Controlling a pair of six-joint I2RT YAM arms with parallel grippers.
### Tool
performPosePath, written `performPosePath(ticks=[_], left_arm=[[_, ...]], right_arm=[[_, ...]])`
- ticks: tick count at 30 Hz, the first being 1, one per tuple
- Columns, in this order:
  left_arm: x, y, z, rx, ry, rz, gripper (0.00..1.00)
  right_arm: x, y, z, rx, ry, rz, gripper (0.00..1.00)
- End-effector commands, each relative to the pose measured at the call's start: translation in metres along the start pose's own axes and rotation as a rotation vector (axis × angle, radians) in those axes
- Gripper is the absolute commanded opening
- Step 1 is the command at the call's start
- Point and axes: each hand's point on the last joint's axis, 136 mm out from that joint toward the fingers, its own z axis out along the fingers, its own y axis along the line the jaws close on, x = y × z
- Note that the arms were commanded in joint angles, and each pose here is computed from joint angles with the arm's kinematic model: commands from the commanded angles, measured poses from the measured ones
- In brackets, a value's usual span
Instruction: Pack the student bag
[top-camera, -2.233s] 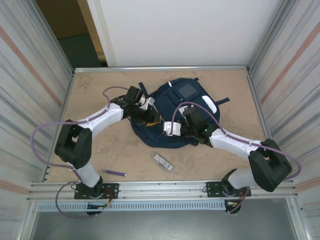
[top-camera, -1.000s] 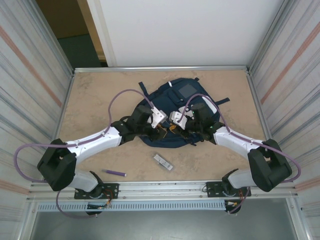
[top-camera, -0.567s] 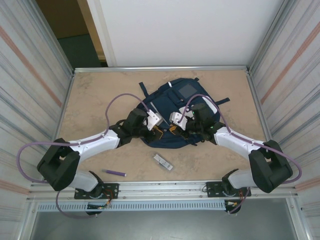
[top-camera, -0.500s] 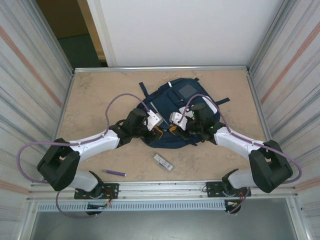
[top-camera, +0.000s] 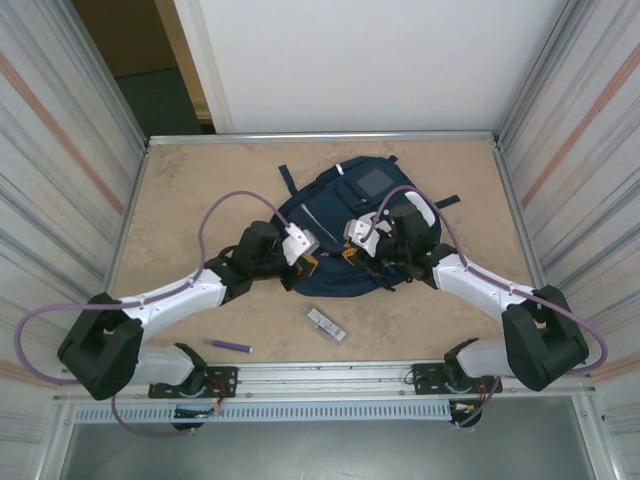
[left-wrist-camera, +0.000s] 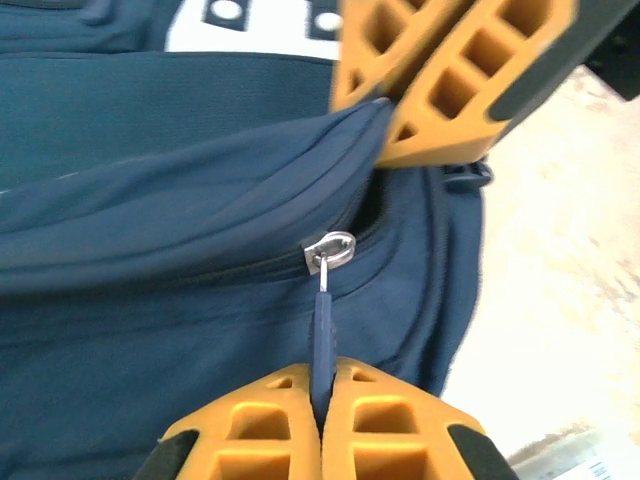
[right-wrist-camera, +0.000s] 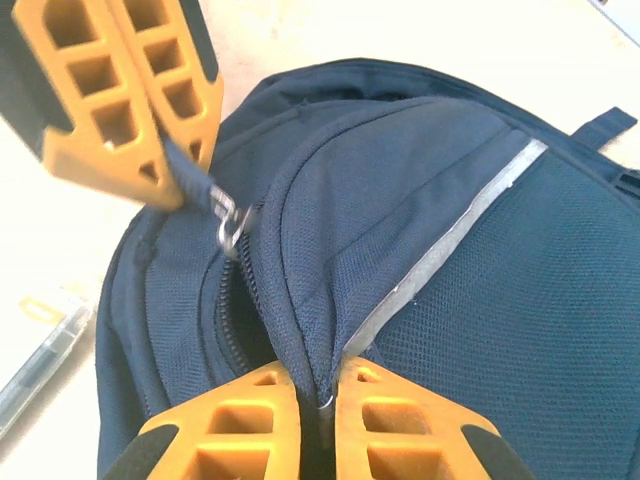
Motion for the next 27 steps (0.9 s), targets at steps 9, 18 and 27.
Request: performPosePath(ticks=[9,18,27], left_arm=[[0.02,0.058,-0.008,-0.23,0.059,-0.059,0.0],[-0.022,-0.018,0.003,0.129,-0.045,-0.052,0.0],[-0.036,-0.034,0.009,0.172,-0.051,-0.059,0.0]], right_arm=[[0.005,-0.01,-0.001,0.017,0.004,-0.067,0.0],[-0.019,0.032,0.002,-0.1,-0.05,-0.131,0.36],[-0.014,0.01,0.014,0.072,0.067,-0.179,0.39]])
